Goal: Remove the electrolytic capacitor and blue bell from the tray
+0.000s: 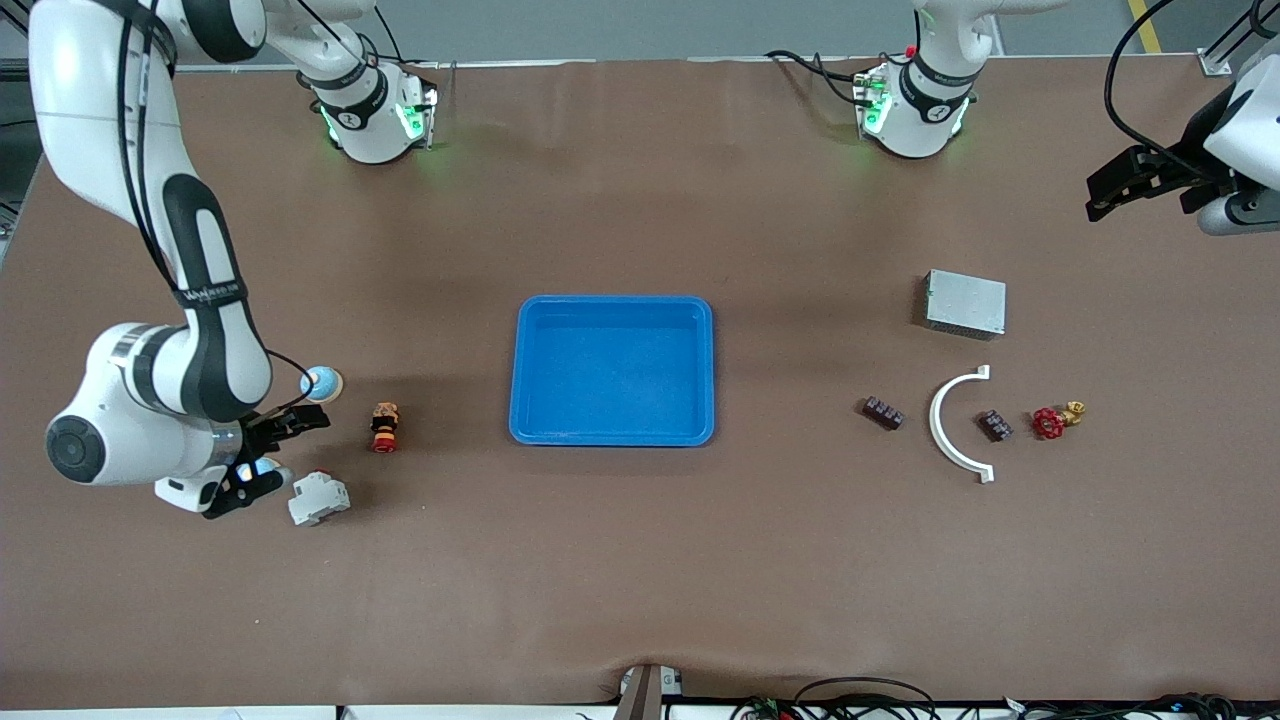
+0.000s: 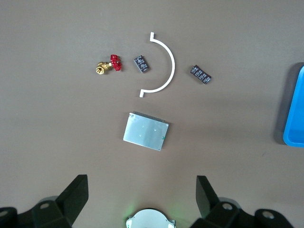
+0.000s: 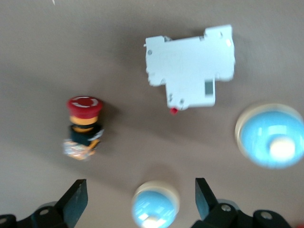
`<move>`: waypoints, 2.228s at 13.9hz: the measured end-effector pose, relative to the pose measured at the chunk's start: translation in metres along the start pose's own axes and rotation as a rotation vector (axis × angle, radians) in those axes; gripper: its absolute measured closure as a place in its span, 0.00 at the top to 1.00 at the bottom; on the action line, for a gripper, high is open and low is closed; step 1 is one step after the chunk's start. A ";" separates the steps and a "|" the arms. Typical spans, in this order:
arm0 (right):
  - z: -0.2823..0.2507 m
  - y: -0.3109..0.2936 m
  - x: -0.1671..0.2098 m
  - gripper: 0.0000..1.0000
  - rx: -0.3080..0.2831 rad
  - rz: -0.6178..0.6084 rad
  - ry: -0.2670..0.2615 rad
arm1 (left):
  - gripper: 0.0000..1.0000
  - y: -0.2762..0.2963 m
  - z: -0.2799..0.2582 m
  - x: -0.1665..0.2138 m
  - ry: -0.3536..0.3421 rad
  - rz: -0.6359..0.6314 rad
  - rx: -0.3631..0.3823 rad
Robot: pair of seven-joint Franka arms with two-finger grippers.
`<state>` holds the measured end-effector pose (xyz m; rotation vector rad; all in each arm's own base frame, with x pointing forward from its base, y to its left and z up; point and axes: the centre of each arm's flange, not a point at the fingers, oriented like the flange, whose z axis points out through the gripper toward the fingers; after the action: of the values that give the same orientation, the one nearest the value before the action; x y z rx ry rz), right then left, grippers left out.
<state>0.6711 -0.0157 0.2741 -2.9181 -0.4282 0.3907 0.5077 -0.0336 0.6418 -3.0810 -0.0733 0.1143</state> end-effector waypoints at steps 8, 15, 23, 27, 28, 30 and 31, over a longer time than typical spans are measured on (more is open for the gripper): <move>-0.122 -0.015 -0.061 1.00 -0.037 0.149 0.134 | 1.00 0.005 0.002 0.001 0.005 0.010 0.001; -0.225 -0.054 -0.152 1.00 -0.022 0.333 0.310 | 1.00 0.010 -0.005 -0.006 0.060 0.018 -0.003; -0.269 -0.113 -0.210 1.00 -0.119 0.247 0.362 | 1.00 0.013 -0.004 -0.016 0.084 0.017 -0.052; -0.322 -0.132 -0.237 1.00 -0.125 0.258 0.303 | 1.00 0.012 -0.005 -0.016 0.085 0.015 -0.052; -0.324 -0.132 -0.236 1.00 -0.126 0.264 0.303 | 1.00 0.012 -0.005 -0.016 0.085 0.015 -0.052; -0.315 -0.124 -0.223 1.00 -0.130 0.275 0.281 | 1.00 0.012 -0.006 -0.016 0.088 0.014 -0.053; -0.310 -0.121 -0.216 1.00 -0.136 0.278 0.269 | 1.00 0.011 -0.008 -0.016 0.092 0.014 -0.053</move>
<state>0.5267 -0.0058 0.6430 -3.1081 -0.0107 -0.0026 0.4930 -0.0463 0.6500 -3.1349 -0.0511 -0.0286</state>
